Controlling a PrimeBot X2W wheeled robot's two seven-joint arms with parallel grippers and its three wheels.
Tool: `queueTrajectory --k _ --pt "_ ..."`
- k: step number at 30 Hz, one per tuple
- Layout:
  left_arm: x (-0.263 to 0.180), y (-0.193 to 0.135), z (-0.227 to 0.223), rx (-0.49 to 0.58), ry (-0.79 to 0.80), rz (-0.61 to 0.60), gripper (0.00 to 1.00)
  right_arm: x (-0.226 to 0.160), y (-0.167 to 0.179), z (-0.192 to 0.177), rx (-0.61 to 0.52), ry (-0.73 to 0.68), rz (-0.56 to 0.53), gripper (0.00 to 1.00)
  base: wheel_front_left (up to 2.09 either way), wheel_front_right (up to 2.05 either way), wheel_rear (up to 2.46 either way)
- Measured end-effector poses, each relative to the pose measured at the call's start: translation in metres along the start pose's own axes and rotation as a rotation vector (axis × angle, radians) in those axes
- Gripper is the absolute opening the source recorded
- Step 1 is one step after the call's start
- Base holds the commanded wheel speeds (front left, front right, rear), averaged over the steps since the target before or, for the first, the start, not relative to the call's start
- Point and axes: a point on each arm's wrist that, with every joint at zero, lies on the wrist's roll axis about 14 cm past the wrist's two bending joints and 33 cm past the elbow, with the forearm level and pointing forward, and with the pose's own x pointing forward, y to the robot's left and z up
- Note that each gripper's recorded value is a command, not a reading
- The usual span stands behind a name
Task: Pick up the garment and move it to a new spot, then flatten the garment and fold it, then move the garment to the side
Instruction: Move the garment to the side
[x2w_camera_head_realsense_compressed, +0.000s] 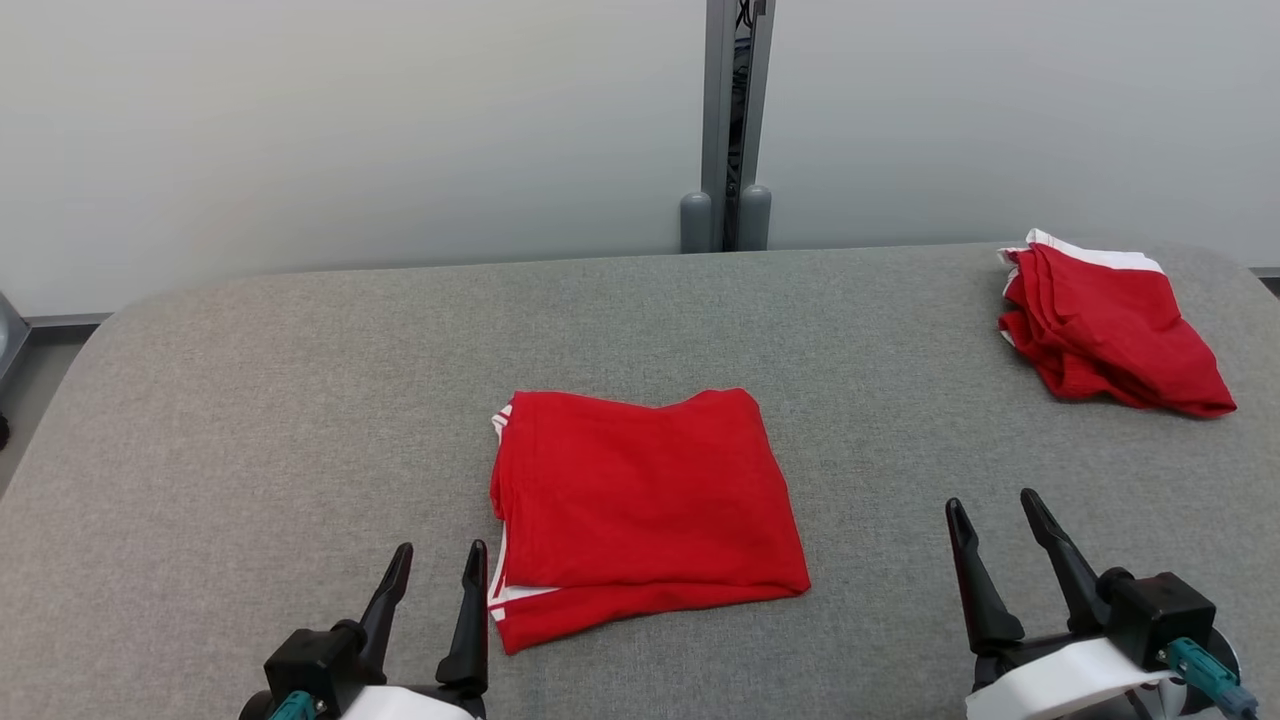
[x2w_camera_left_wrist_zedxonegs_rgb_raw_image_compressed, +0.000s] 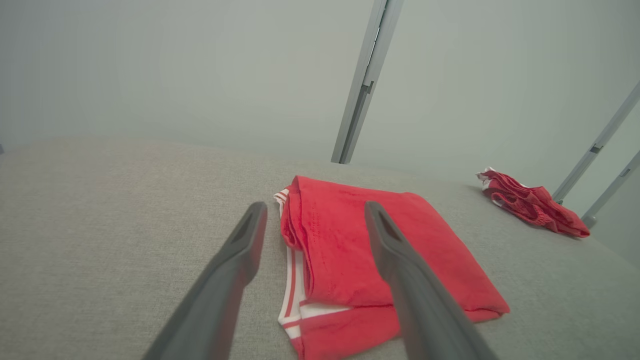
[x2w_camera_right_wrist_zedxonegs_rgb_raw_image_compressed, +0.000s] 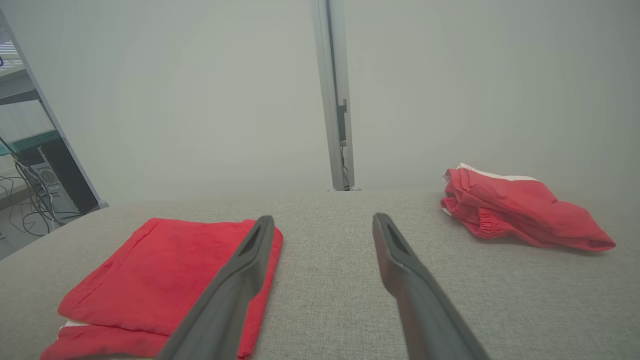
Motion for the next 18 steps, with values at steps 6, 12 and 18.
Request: queueTrajectory --k 6,12,18 --pt "-0.001 0.001 0.002 0.001 -0.006 0.007 1.0 0.0 0.002 -0.002 0.0 0.005 0.005 1.0 0.0 0.0 0.0" --pt "-0.001 0.002 0.004 0.0 -0.012 0.009 1.0 0.001 0.004 -0.001 0.003 0.004 0.009 1.0 0.0 0.0 0.0" --pt "-0.003 0.006 0.008 0.009 -0.025 0.028 1.0 -0.001 0.017 -0.023 0.07 0.07 0.034 1.0 0.0 0.0 0.0"
